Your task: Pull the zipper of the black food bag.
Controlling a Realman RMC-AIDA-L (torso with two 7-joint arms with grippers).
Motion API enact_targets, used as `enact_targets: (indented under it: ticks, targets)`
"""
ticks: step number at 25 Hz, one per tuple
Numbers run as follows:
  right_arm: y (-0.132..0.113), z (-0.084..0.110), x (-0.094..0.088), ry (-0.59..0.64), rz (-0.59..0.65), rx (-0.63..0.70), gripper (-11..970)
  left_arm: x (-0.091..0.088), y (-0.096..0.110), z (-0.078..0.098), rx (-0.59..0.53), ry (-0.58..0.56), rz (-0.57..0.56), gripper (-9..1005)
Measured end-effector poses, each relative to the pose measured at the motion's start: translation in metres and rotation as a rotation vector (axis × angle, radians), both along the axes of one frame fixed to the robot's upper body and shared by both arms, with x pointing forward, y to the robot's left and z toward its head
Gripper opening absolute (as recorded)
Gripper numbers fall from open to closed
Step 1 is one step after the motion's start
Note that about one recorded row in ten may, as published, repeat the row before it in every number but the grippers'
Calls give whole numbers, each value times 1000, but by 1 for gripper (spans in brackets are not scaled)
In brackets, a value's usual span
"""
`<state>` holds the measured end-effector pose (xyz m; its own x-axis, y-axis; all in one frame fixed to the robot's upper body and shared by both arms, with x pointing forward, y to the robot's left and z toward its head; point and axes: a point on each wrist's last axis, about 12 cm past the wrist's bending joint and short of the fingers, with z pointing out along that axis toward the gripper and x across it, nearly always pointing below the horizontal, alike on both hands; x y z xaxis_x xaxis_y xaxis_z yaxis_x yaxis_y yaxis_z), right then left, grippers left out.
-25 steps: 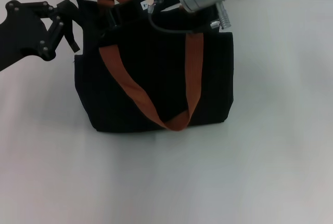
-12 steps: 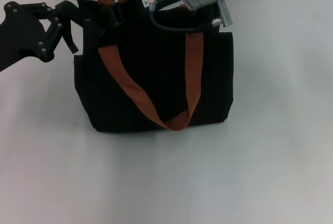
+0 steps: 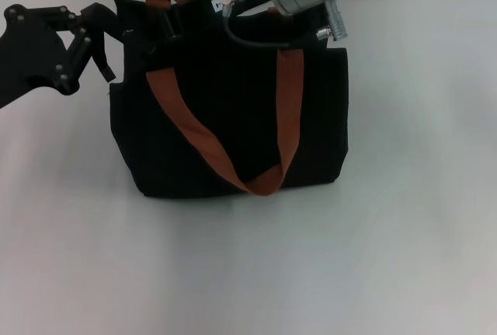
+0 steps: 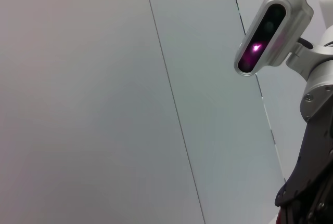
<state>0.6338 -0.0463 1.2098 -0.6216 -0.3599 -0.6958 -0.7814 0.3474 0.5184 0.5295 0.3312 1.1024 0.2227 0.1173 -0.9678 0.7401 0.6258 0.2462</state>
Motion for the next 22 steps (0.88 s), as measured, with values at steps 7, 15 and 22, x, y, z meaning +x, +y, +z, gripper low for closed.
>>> enact_targets:
  ticks: [7,15,22]
  targets:
    - [0,0,0,0,-4,-2,61,-1,1,-1,0,2,1,123]
    - [-1,-2,1,-6,-4,-19,29,-1,0,-1,2,-1,1,126]
    - [-1,1,1,-16,-1,-19,8,-2,1,-1,3,-1,3,128]
